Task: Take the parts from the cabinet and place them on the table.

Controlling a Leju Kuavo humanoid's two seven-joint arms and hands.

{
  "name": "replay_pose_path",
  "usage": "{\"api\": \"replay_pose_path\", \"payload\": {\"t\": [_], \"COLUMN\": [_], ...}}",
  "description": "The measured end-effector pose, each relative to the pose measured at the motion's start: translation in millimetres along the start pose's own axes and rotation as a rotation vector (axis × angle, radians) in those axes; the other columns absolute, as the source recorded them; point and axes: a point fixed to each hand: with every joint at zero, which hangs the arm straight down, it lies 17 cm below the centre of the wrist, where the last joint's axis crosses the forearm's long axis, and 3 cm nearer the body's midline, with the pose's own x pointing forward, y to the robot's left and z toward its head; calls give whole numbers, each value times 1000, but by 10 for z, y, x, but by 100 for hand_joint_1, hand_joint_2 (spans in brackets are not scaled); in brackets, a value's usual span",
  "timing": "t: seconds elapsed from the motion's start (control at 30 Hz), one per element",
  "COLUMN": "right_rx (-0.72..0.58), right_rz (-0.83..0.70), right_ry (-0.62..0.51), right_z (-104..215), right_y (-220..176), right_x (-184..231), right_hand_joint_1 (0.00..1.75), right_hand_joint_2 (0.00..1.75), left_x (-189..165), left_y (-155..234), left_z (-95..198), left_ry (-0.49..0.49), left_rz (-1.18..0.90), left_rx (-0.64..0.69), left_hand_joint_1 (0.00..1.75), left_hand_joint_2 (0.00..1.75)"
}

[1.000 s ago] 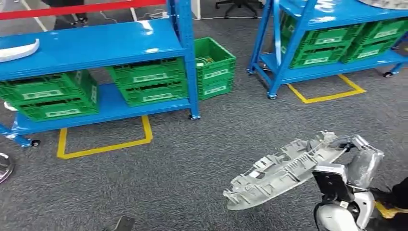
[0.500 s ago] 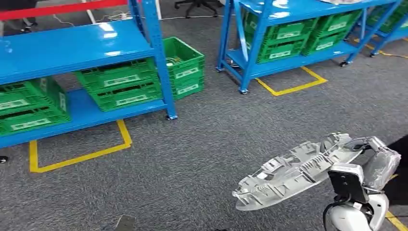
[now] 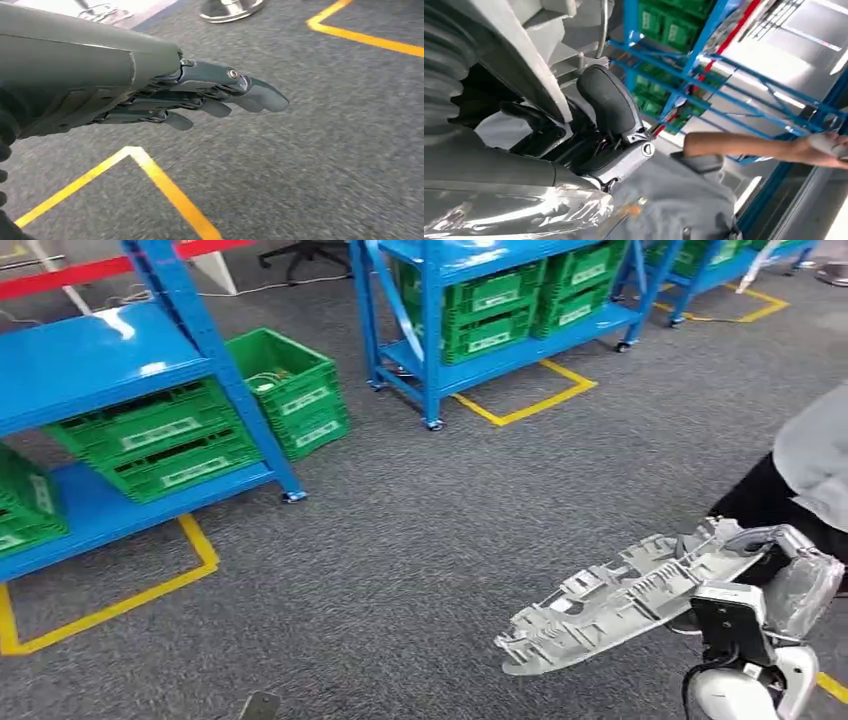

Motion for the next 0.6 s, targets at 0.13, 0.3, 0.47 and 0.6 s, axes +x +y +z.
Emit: {"api": "replay_pose_path", "payload": {"t": [0.13,0.3,0.47,0.6], "right_rx": [-4,-6,1,-2], "right_rz": [2,15,16,14], "right_ry": [-1,3,14,10], "right_z": [49,144,193,151], "right_y": [-68,-187,-207,-221], "right_x": [-9,-39,-69,-72], "right_hand_joint_1": [175,175,175,175], "right_hand_joint_2": [175,175,175,175], "left_x": [-5,14,-25,-1], "left_y": [-1,-21,-25,-34], "left_z": [4,10,26,19], "left_ry": [-1,-9,-5,-8], "left_rz": [-3,-9,-10,-7], "left_rx": [0,-3,-5,-10], "left_hand_joint_1": [0,0,0,0], "left_hand_joint_2": [175,175,175,175]}}
